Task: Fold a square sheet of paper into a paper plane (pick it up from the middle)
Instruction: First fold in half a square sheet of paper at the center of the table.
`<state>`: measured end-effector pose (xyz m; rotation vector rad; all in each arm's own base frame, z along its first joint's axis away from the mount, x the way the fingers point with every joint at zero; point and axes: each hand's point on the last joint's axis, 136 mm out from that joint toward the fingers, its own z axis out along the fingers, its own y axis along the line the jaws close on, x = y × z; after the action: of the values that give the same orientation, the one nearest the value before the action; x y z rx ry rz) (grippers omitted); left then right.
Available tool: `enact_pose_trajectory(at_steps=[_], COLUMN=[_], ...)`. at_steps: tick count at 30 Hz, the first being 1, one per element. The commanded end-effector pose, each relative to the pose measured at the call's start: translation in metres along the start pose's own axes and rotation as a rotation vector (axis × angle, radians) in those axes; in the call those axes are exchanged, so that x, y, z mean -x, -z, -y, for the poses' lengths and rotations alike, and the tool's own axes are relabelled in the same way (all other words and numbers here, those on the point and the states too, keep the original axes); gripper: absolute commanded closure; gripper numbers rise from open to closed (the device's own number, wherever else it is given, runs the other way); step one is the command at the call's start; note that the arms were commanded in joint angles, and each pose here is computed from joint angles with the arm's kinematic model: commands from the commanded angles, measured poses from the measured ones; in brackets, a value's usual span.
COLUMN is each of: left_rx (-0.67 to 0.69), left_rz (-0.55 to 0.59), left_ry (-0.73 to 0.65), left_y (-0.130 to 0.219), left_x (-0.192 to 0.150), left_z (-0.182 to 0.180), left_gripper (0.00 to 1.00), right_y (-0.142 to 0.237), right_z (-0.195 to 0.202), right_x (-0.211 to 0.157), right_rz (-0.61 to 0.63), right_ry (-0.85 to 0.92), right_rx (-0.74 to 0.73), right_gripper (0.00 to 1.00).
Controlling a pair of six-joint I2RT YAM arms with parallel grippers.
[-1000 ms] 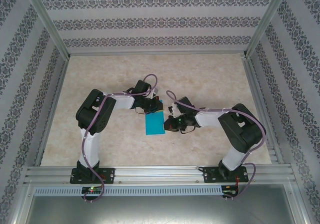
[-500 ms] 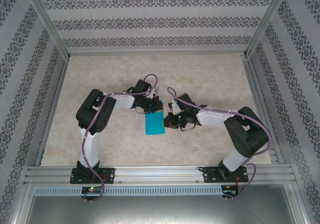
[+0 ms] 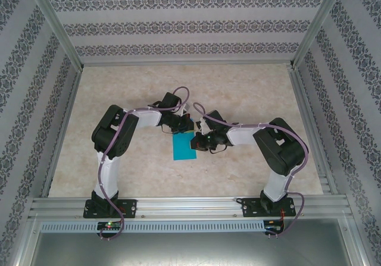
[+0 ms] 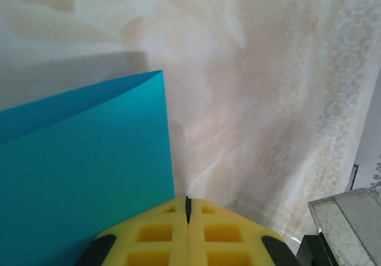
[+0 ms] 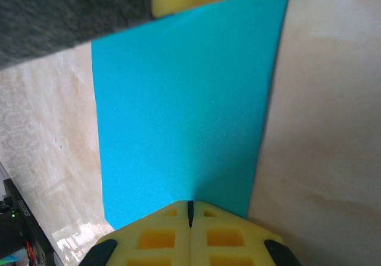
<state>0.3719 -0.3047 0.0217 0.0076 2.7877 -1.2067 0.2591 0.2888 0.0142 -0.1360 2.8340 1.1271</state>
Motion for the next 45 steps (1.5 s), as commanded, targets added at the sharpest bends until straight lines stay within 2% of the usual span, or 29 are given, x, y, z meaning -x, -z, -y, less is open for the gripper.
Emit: enact_pose_trajectory(at_steps=[1,12,24,32,37,45], left_rx=[0.113,0.144,0.185,0.186,0.181,0.215], left_rz=[0.003,0.069,0.093,0.145,0.195,0.323], left_ry=[-0.013,-0.051,-0.045,-0.054,-0.06,0.019], left_y=[-0.002,0.004,0.009,0.027,0.052,0.111], left_x=[0.01,0.06,0.086,0.12,0.137,0.133], left_z=[-0.037,-0.043,-0.067,-0.063,-0.048,-0.023], left_gripper=[1.0,1.0,1.0,0.99,0.91,0.58], right_y=[-0.003,0.0,0.002,0.003,0.0,-0.02], right_z=[0.046,0.062,0.064,0.06,0.048,0.014], right_x=[-0.041,-0.068,-0.073,-0.072,-0.063,-0.008], right_rz=[-0.114,-0.186,-0.189,-0.175,-0.142,-0.01], right_ry=[-0.054,-0.074,-0.082,-0.087,-0.083,-0.118], right_rx=[-0.123,-0.141,-0.144,-0.129,-0.1,-0.08], right_gripper=[1.0,1.0,1.0,1.0,1.0,1.0])
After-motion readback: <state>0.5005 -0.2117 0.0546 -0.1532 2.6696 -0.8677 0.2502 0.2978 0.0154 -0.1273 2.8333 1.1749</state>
